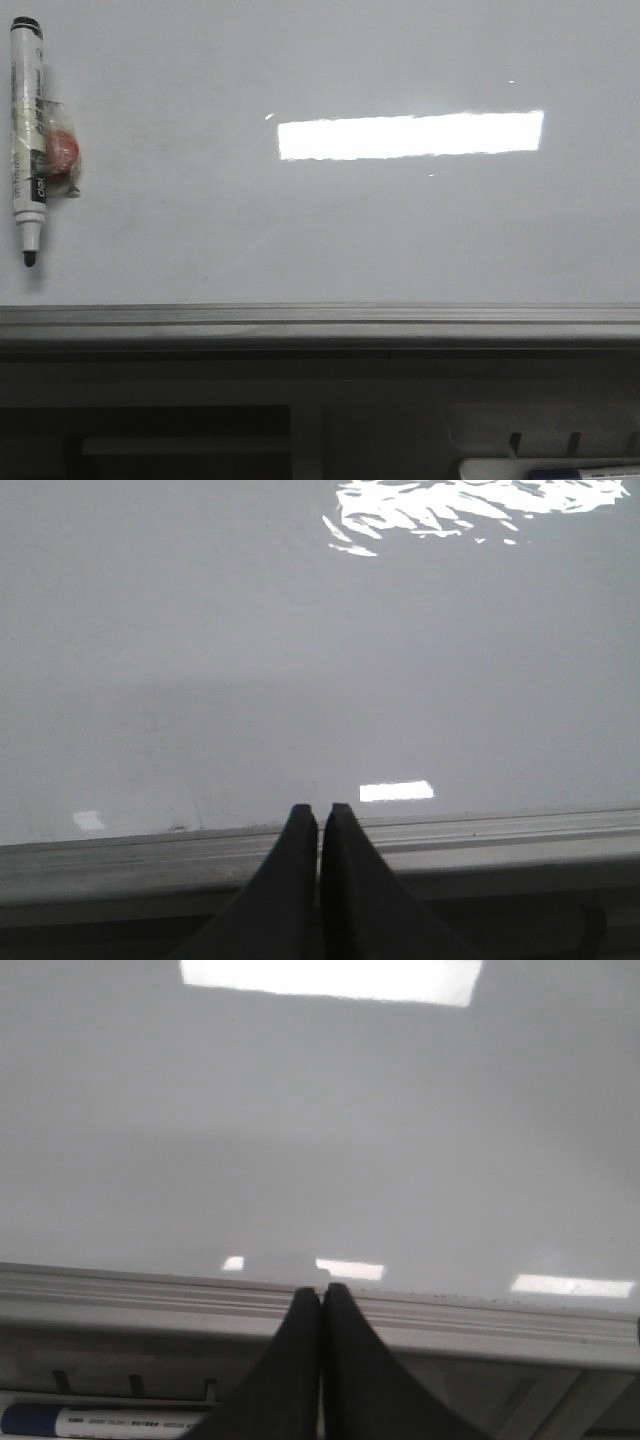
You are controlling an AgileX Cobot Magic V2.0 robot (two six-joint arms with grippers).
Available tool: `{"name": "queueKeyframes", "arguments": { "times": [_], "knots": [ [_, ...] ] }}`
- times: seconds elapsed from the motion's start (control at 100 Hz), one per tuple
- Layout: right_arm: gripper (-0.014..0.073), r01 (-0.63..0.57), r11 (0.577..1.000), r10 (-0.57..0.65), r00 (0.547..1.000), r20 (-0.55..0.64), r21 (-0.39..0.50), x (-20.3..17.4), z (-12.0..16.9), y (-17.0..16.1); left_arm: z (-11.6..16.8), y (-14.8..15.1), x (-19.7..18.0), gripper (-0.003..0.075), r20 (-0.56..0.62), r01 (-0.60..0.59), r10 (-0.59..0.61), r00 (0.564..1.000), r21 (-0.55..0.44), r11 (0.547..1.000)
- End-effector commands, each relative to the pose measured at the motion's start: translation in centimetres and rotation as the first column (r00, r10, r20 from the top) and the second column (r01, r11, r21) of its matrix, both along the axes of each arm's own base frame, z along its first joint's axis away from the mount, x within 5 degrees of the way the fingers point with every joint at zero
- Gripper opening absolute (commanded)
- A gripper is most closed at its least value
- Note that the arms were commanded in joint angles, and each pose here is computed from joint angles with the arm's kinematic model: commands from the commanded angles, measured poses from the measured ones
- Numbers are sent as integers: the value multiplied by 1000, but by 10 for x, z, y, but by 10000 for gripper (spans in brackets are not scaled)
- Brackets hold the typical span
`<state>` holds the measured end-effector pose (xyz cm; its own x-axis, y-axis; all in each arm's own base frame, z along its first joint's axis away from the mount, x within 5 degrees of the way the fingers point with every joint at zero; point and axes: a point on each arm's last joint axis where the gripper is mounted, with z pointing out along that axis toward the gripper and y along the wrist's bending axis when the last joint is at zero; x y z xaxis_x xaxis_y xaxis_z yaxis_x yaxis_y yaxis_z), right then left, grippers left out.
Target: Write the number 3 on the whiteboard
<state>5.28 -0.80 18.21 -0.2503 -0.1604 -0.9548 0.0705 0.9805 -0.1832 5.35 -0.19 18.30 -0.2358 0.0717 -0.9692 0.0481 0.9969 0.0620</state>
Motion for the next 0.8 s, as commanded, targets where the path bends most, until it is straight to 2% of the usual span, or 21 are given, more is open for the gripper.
{"name": "queueKeyframes", "arguments": {
  "times": [0.0, 0.1, 0.22, 0.37, 0.54, 0.67, 0.74, 0.79],
  "knots": [
    [-61, 6, 998, -5, 1000, 19, -68, 0, -6, -2, 4, 0, 0, -21, 79, -2, 3, 997, -14, 1000],
    [-61, -6, 997, 14, 995, 103, -75, 2, 2, 0, 10, 0, 1, -20, 146, 0, 6, 989, -40, 999],
    [-61, -28, 995, 51, 964, 261, -93, 3, 16, 3, 24, 0, 1, -20, 288, 14, 39, 957, -181, 983],
    [-61, -49, 992, 96, 894, 439, -118, 1, 34, 7, 30, 1, 1, -20, 351, 15, 53, 935, -186, 982],
    [-61, -61, 989, 128, 821, 556, -138, -3, 46, 10, 31, 1, 0, -20, 365, 15, 55, 930, -186, 982],
    [-61, -61, 990, 121, 824, 553, -125, -3, 45, 9, 37, 2, -1, -20, 425, 15, 68, 903, -188, 982],
    [-61, -62, 995, 96, 835, 543, -80, -2, 44, 8, 42, 3, -2, -20, 478, 16, 78, 875, -190, 982],
    [-61, -62, 998, 56, 860, 506, -5, -1, 41, 6, 46, 4, -3, -20, 514, 16, 86, 854, -191, 981]
  ]
}}
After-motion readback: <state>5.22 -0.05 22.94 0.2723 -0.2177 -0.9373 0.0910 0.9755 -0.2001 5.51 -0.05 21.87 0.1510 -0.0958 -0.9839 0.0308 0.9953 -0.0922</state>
